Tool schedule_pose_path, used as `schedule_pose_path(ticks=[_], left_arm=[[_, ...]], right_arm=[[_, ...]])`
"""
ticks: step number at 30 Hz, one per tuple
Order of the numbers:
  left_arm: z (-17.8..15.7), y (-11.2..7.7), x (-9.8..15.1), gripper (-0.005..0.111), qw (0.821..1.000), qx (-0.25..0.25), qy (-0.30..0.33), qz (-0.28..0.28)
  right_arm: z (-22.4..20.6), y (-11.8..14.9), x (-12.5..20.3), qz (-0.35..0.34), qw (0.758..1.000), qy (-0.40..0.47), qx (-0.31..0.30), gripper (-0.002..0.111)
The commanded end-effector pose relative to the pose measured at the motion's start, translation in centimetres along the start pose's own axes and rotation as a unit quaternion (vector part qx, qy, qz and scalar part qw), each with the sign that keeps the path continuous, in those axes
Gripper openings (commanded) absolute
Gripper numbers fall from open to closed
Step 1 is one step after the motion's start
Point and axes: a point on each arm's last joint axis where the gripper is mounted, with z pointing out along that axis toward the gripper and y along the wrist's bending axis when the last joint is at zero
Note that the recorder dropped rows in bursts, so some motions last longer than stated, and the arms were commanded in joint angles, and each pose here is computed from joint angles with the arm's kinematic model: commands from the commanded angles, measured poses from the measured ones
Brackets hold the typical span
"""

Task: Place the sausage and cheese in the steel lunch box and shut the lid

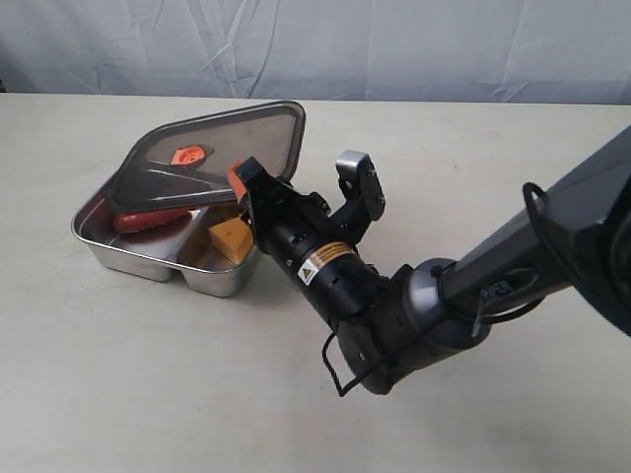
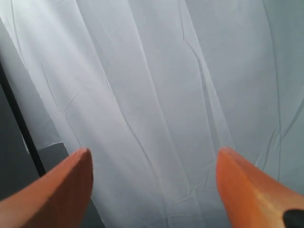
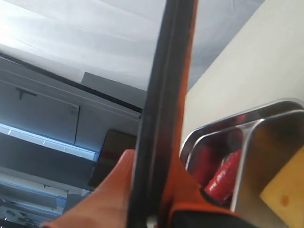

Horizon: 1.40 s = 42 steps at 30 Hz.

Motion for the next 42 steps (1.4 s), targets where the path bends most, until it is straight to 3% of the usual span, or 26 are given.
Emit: schedule_pose_path(ticks=[1, 18, 36, 42], left_arm=[[-0.1, 0.2, -0.2, 0.069, 1.0, -0.005, -0.003, -0.003], [-0.1, 0.2, -0.2, 0.069, 1.0, -0.005, -0.003, -0.003], [-0.1, 0.2, -0.2, 0.069, 1.0, -0.006, -0.003, -0.004], [-0.1, 0.2, -0.2, 0.069, 1.0, -0.006, -0.003, -0.004]], right_arm=[[0.0, -0.9, 0.4, -0.004, 1.0, -0.007, 0.007, -0.001], [1.9, -1.7, 3.7, 0.006, 1.0, 0.017, -0.009, -0.001], [1.8, -1.9, 3.9, 0.013, 1.0, 0.027, 0.002, -0.001], [1.8, -1.7, 4.2, 0.008, 0.999, 0.041, -0.006, 0.027]])
